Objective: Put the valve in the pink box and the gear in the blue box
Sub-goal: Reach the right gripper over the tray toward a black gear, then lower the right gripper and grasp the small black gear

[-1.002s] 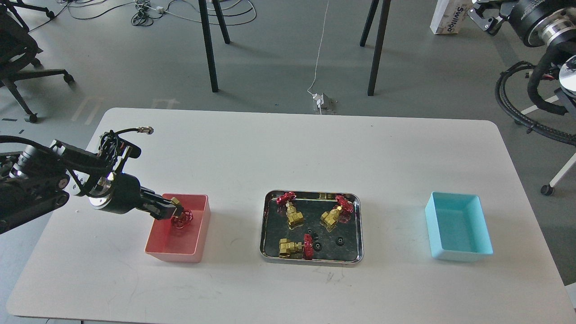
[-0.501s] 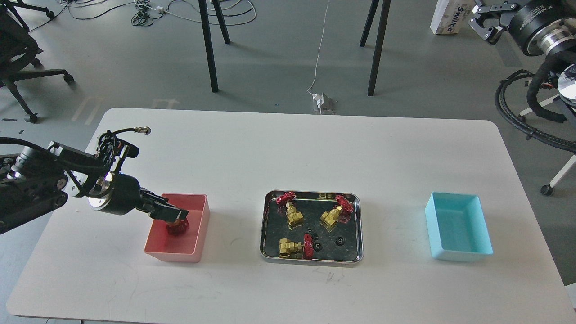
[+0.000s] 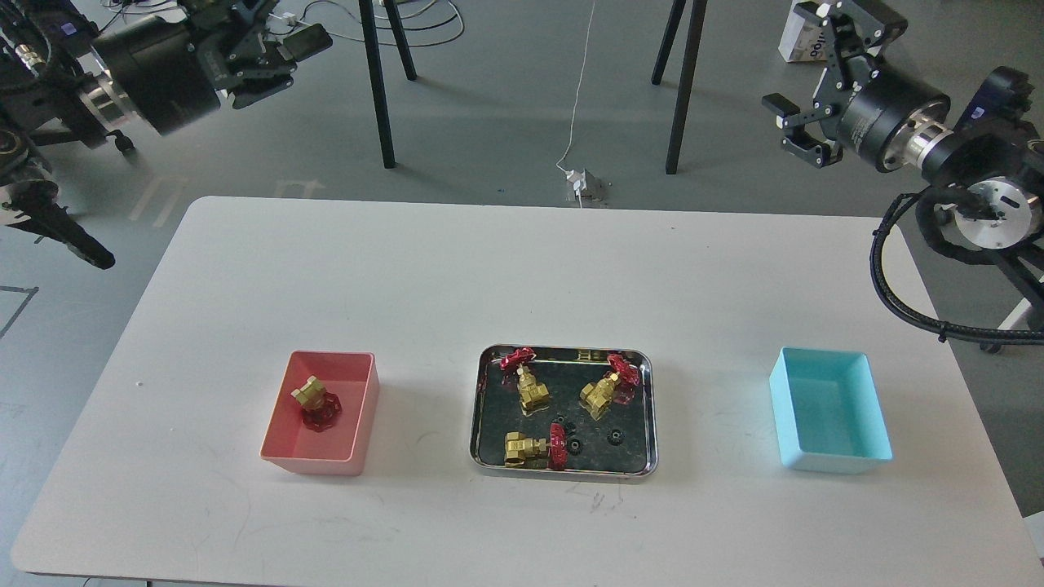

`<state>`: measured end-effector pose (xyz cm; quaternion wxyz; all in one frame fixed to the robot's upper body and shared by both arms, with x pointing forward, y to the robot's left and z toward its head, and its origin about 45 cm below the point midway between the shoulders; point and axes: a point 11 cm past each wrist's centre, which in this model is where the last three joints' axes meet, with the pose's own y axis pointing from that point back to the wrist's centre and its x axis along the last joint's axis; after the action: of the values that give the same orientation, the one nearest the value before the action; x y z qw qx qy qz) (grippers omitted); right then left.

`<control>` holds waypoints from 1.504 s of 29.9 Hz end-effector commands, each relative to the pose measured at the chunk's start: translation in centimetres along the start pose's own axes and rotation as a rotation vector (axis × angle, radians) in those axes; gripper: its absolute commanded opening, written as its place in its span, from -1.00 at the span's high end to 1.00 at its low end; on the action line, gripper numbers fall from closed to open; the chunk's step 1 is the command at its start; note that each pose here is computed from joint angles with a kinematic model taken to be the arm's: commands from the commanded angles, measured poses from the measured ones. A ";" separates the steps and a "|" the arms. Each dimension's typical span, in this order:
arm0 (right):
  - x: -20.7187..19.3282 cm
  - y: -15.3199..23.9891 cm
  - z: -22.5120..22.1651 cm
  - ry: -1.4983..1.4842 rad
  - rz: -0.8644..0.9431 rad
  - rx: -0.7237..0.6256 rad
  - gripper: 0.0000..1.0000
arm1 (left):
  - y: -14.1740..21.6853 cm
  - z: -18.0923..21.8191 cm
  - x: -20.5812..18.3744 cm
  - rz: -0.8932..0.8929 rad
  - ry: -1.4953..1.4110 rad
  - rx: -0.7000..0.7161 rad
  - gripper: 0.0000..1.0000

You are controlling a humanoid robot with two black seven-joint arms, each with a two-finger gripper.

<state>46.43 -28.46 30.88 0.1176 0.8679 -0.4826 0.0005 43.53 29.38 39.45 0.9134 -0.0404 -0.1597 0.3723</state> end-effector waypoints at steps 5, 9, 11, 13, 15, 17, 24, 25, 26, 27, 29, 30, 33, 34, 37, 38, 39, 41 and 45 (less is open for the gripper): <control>-9.5 2.1 4.3 0.539 -0.437 -0.317 -1.00 | -0.7 -2.9 -4.6 0.067 0.492 -0.163 -0.98; -12.6 4.9 6.0 0.774 -0.661 -0.446 -1.00 | -1.3 -5.1 -7.1 0.042 0.548 -0.144 -0.99; -13.8 5.6 7.2 0.864 -0.748 -0.494 -0.98 | -1.7 -5.2 -7.6 0.022 0.529 -0.139 -0.98; -14.6 5.7 8.5 0.936 -0.811 -0.533 -0.94 | -1.7 -5.2 -7.6 0.013 0.508 -0.131 -0.99; -15.1 5.8 9.6 0.993 -0.853 -0.559 -0.92 | -1.9 -5.2 -7.7 0.005 0.496 -0.127 -0.99; -16.0 5.7 10.5 1.039 -0.898 -0.576 -0.76 | -1.8 -5.5 -7.5 0.005 0.469 -0.113 -0.99; -18.2 2.2 11.9 1.136 -0.923 -0.570 -0.29 | -2.5 -6.7 -9.5 -0.041 0.466 -0.086 -0.99; -18.3 1.5 12.5 1.151 -0.917 -0.573 -0.27 | -2.7 -6.7 -9.8 -0.045 0.472 -0.089 -0.99; -18.5 0.8 13.0 1.165 -0.912 -0.575 -0.24 | -2.9 -6.7 -10.0 -0.049 0.477 -0.092 -0.99; -18.8 0.3 13.3 1.173 -0.911 -0.576 -0.20 | -2.9 -6.7 -10.1 -0.051 0.477 -0.094 -0.99; -19.4 -0.3 13.5 1.183 -0.914 -0.571 -0.17 | -3.0 -6.5 -9.9 -0.048 0.476 -0.100 -0.99; -19.8 -0.3 13.8 1.183 -0.923 -0.569 -0.17 | -2.8 -6.6 -9.8 -0.045 0.474 -0.097 -0.99; -20.7 -0.2 14.4 1.178 -0.945 -0.568 -0.17 | -2.7 -6.5 -9.6 -0.042 0.470 -0.094 -0.99; -21.0 -0.1 14.6 1.176 -0.952 -0.566 -0.17 | -2.6 -6.6 -9.6 -0.041 0.471 -0.092 -0.99; -21.3 0.3 15.1 1.167 -0.969 -0.570 -0.17 | -2.6 -6.8 -9.8 -0.042 0.474 -0.089 -0.99; -21.4 0.5 15.5 1.161 -0.975 -0.575 -0.17 | -2.6 -6.9 -9.9 -0.043 0.476 -0.087 -0.99; -21.4 0.7 15.8 1.156 -0.980 -0.581 -0.17 | -2.6 -6.9 -9.9 -0.043 0.479 -0.087 -0.99; -21.4 0.9 16.3 1.152 -0.986 -0.587 -0.17 | -2.5 -7.0 -9.9 -0.042 0.479 -0.087 -0.99; -21.2 0.8 16.6 1.171 -0.984 -0.591 -0.17 | -2.2 -7.3 -9.9 -0.037 0.483 -0.080 -0.99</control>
<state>32.55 -14.43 12.76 0.5587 0.7754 0.1116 0.2722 40.77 21.03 30.70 0.9300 -0.1633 0.0455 0.3262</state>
